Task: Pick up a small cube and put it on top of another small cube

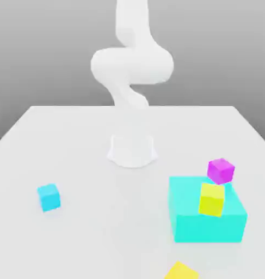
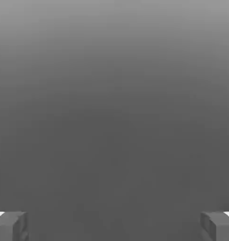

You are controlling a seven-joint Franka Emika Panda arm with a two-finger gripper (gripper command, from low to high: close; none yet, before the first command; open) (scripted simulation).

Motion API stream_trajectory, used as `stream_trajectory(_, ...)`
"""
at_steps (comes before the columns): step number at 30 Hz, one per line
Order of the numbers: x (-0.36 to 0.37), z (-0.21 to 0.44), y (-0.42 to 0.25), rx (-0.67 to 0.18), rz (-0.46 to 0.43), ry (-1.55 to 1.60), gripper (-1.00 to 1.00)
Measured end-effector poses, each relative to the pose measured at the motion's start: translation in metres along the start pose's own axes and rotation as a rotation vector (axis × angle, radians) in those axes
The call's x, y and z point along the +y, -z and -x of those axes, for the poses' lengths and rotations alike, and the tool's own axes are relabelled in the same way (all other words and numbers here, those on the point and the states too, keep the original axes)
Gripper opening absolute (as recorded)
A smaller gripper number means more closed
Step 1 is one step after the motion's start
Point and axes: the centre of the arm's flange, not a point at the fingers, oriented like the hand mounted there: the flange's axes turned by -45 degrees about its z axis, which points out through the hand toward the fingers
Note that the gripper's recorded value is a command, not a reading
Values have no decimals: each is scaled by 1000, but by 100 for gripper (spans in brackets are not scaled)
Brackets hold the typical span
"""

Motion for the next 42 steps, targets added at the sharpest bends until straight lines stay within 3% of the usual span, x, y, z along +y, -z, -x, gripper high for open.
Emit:
stream_trajectory(11, 92, 49, -135, -160, 158, -649, 0)
stream_trajectory(22, 183, 147, -228, -247, 388, -1289, 0)
stream_trajectory(32, 246, 264, -273, -255, 662, -1858, 0)
stream_trajectory(40, 278, 366, -281, -194, 928, -2292, 0)
stream_trajectory(42, 283, 381, -289, -185, 951, -2327, 0)
